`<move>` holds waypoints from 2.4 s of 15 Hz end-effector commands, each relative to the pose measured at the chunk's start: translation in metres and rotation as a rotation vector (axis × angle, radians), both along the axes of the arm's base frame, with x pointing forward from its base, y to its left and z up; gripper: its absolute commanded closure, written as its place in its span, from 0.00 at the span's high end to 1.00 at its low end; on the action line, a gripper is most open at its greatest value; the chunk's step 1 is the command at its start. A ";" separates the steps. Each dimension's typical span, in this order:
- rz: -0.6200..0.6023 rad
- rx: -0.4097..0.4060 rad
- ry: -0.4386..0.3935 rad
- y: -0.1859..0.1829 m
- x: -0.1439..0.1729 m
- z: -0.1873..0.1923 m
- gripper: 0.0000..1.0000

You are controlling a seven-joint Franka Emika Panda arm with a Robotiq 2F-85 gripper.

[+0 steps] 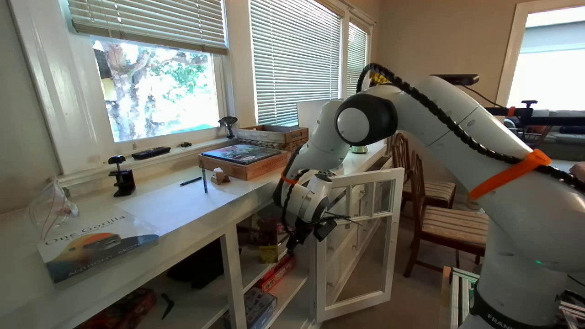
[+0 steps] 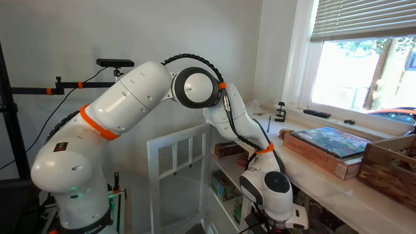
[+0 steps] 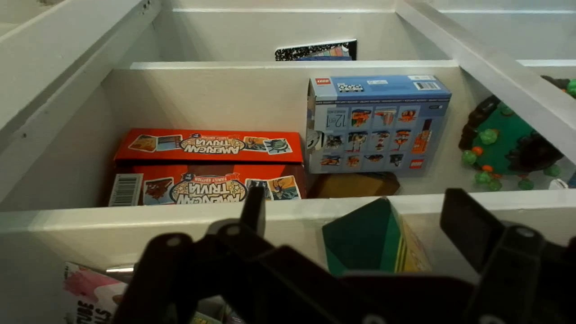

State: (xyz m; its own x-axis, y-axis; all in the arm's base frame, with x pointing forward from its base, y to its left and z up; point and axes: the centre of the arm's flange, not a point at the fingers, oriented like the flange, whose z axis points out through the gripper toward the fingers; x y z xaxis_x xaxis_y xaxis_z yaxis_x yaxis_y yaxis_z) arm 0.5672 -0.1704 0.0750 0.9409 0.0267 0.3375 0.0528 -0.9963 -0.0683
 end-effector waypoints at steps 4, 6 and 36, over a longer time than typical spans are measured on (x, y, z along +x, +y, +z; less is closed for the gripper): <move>0.037 -0.086 0.030 0.018 0.035 -0.024 1.00; 0.026 -0.077 0.063 0.015 0.030 -0.016 1.00; 0.038 -0.048 0.272 0.085 -0.014 0.047 0.75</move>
